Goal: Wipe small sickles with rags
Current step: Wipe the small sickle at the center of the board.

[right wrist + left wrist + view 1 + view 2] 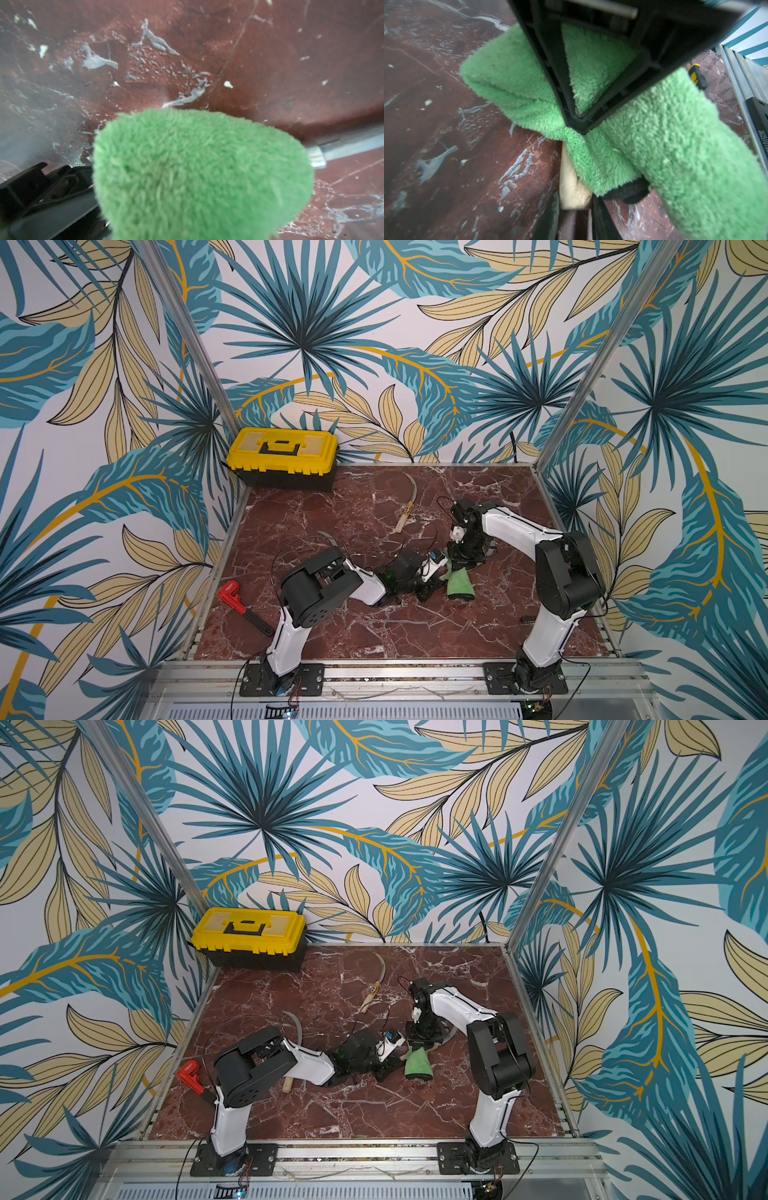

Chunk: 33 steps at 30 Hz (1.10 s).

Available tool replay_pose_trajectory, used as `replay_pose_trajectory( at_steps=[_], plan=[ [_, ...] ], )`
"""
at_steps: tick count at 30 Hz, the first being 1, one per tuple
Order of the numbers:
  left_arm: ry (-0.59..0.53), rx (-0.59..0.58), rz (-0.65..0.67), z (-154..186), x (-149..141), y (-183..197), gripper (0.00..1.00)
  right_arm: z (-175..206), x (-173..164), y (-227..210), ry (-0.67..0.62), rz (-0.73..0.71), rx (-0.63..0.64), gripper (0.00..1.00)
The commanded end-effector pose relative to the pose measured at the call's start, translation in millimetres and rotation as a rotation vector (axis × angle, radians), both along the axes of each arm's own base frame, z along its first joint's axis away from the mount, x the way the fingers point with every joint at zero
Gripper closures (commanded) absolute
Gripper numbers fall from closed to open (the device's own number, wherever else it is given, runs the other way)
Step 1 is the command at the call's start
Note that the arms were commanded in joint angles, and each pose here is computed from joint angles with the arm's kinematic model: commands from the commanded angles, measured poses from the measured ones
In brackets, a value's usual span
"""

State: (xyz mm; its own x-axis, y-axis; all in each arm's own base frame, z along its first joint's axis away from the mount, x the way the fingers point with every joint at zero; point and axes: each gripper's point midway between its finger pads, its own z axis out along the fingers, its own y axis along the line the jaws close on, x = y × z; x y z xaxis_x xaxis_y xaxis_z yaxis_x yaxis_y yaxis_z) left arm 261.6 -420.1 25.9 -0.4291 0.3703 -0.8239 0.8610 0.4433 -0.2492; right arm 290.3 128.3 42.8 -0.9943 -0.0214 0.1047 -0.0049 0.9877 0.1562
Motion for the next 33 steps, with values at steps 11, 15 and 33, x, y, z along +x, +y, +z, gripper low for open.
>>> replay_pose_trajectory(
  at_steps=[11, 15, 33],
  plan=[
    [0.106, 0.167, 0.052, -46.3, -17.0, 45.9, 1.0, -38.5, -17.5, -66.6, 0.144, -0.031, -0.24, 0.91],
    [0.113, 0.171, 0.064, -46.3, -17.5, 53.5, 1.0, -39.3, -18.6, -76.5, 0.156, -0.041, -0.26, 0.91],
    [0.142, 0.175, 0.089, -37.3, -30.1, 74.5, 0.82, 34.0, 10.2, -53.4, -0.052, -0.042, -0.068, 0.92]
  ],
)
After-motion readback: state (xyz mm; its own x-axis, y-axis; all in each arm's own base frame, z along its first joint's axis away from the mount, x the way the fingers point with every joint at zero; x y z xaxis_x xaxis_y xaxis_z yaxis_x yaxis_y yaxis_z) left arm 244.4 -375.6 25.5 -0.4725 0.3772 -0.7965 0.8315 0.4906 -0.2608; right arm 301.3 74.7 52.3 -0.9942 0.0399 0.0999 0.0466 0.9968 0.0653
